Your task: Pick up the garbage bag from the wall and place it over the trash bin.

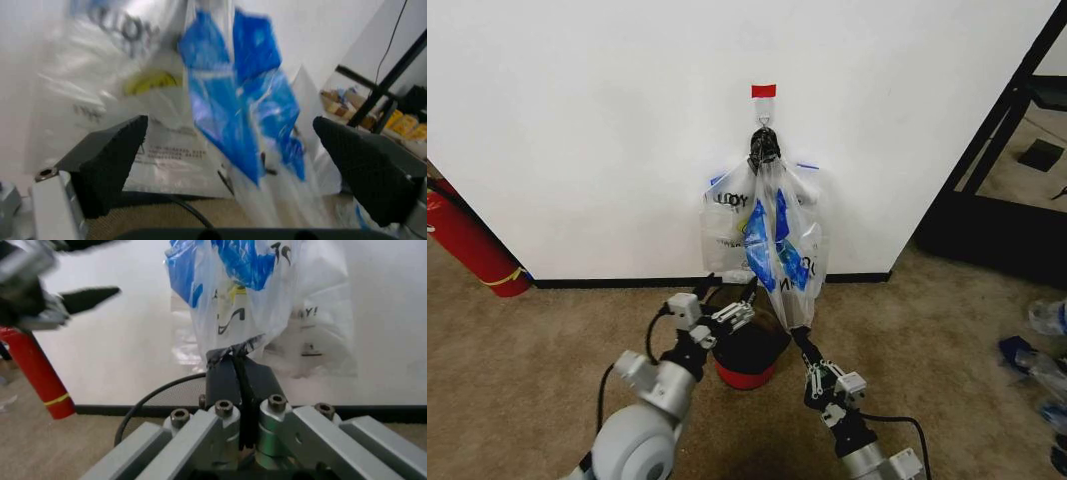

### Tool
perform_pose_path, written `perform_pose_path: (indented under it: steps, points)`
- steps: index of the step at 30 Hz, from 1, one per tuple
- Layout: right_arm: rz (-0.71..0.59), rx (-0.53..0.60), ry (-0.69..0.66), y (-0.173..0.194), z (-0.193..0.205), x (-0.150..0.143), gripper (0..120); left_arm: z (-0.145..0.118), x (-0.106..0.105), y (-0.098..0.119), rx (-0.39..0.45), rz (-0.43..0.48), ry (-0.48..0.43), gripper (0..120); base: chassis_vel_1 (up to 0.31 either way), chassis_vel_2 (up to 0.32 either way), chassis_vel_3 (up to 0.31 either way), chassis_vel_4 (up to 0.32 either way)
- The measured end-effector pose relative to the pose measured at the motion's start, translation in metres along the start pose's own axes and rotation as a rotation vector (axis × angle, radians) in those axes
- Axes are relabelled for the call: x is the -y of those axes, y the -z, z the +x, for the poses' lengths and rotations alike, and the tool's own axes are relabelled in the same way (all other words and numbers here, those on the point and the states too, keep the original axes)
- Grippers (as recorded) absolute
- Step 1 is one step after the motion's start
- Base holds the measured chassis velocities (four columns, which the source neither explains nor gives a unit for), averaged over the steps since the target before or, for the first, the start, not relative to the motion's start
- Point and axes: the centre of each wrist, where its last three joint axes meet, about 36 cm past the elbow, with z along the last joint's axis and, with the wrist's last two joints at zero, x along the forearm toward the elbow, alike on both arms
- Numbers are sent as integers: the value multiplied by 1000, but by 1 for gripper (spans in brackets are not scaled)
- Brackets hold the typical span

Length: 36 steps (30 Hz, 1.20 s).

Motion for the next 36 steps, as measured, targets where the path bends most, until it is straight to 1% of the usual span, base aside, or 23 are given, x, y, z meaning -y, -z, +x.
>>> perform_pose_path:
  steps: [3, 5, 7, 11, 14, 24, 26, 30, 31, 36]
  points:
    - [1, 4, -9, 2, 1, 1, 0, -18, 0, -6, -20, 10, -6, 98, 0, 0, 0, 0]
    - [3, 3, -13, 3, 2, 1, 0, -29, -1, -4, -12, 11, -4, 98, 0, 0, 0, 0]
    - [3, 3, -13, 3, 2, 1, 0, -31, -1, -4, -11, 14, -3, 98, 0, 0, 0, 0]
    - [7, 0, -16, 2, 3, 3, 0, -48, -1, 9, 4, 40, -1, 99, 0, 0, 0, 0]
    - [6, 1, -16, 2, 3, 4, 0, -53, -2, 10, 2, 39, 0, 99, 0, 0, 0, 0]
    - [-1, 4, -18, 2, 2, 5, 0, -65, 1, 0, -31, 35, 18, 97, 0, 0, 0, 0]
    - [-3, 3, -20, 2, 2, 6, 0, -67, 1, 0, -33, 31, 21, 93, 0, 0, 0, 0]
    - [-7, 3, -27, 2, 4, 7, 0, -68, -1, -2, -38, 26, 31, 77, 0, 0, 0, 0]
    - [-7, 3, -27, 2, 4, 7, 0, -68, -1, -2, -38, 26, 31, 77, 0, 0, 0, 0]
    - [-11, 3, -31, 2, 5, 8, 0, -69, -1, -3, -40, 27, 36, 55, 0, 0, 0, 0]
